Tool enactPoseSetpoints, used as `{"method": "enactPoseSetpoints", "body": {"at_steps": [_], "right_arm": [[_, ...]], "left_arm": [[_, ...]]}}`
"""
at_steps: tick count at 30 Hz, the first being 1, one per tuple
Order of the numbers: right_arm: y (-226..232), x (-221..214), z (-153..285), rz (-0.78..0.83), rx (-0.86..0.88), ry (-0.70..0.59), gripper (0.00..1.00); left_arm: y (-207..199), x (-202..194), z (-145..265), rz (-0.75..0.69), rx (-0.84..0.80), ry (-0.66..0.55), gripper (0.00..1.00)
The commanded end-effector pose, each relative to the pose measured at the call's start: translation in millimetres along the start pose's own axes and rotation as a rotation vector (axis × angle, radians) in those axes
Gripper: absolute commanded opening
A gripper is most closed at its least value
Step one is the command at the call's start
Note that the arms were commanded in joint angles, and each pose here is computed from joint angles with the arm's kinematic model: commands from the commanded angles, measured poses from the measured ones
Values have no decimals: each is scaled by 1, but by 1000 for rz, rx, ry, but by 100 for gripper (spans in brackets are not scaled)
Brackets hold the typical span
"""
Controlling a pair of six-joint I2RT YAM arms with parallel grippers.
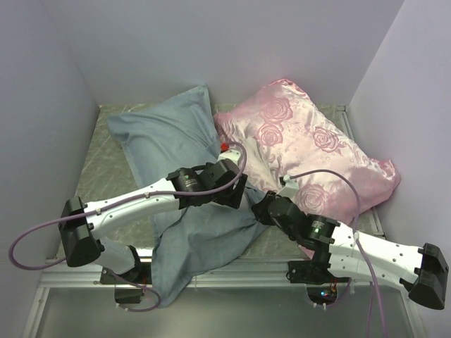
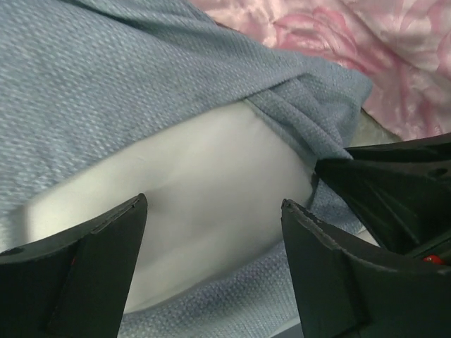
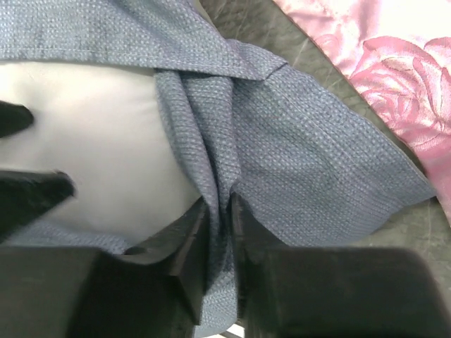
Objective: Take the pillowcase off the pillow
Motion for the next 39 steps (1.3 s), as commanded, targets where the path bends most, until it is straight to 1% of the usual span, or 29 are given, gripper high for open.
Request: {"method": "enactPoseSetpoints", "body": {"at_steps": [1, 2, 4, 5, 6, 7, 10, 11, 13, 14, 15, 17, 18, 19, 21, 22, 24, 25, 26, 27, 28, 31, 32, 36, 37, 38, 39], "right_arm": [[3, 7, -1, -11, 12, -49, 23], [2, 5, -3, -10, 8, -44, 15], [2, 3, -5, -18, 10, -41, 5], [-1, 0, -7, -20, 1, -39, 3], [-4, -2, -9, -24, -5, -37, 2], [-4, -3, -9, -38, -3, -40, 1], [-12, -7, -11, -51, -14, -36, 0], [-14, -9, -11, -51, -14, -36, 0], [-16, -9, -10, -53, -16, -36, 0], [-16, -9, -10, -56, -13, -39, 0], [-17, -8, -9, -55, -14, -40, 0], [-16, -7, -9, -54, -11, -43, 0], [-16, -6, -9, -50, -16, -45, 1], [-14, -4, -8, -50, -13, -49, 4], [-12, -1, -7, -41, -20, -57, 5], [-6, 4, -6, -45, -8, -65, 8], [-2, 8, -4, -32, -8, -73, 10], [5, 15, -2, -34, 0, -89, 13], [8, 19, -1, -33, -1, -96, 15], [6, 21, 0, -20, -17, -101, 18], [12, 29, 3, -27, -16, -119, 24], [15, 41, 9, -33, -24, -146, 32], [14, 45, 10, -39, -28, -156, 32], [10, 62, 11, -59, -45, -180, 32], [9, 69, 13, -73, -40, -192, 30], [11, 70, 13, -83, -20, -167, 28], [6, 84, 11, -105, -22, -197, 23]], "left_arm": [[-7, -9, -6, -2, 22, 20, 84], [-4, -13, -11, -4, 42, 29, 85], [-1, -21, -24, -17, 82, 58, 89], [0, -27, -30, -26, 92, 72, 90], [0, -35, -39, -38, 104, 96, 93], [0, -38, -45, -35, 111, 96, 94], [10, -59, -66, -38, 173, 130, 97], [13, -66, -71, -34, 194, 142, 96], [17, -73, -80, -34, 228, 147, 88], [18, -76, -82, -36, 236, 154, 80], [21, -78, -85, -36, 249, 155, 50], [19, -73, -86, -34, 250, 142, 20], [21, -68, -84, -32, 262, 129, 1], [20, -62, -81, -29, 261, 115, 1], [16, -35, -63, -5, 234, 46, 0], [18, -24, -56, 9, 240, 13, 0], [16, 8, -28, 49, 208, -71, 0], [19, 19, -18, 65, 210, -105, 0], [20, 38, 3, 101, 186, -167, 0], [24, 44, 13, 115, 188, -189, 0], [30, 54, 24, 140, 189, -223, 0], [45, 72, 59, 209, 170, -318, 0], [52, 78, 78, 242, 162, -368, 0], [68, 89, 113, 310, 130, -466, 0], [69, 88, 119, 315, 126, -469, 0], [71, 88, 125, 321, 117, -478, 0], [72, 87, 129, 325, 110, -480, 0]]}}
Point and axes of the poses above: each gripper's point midway between its finger pads, its own z axis back along the fingers, its own y axis along the line the jaws close on, x = y × z, the point moved 2 cm from there along z, back along the fingers, and after that the axes turned 8 degrees about -z, right-handed, at the moved point
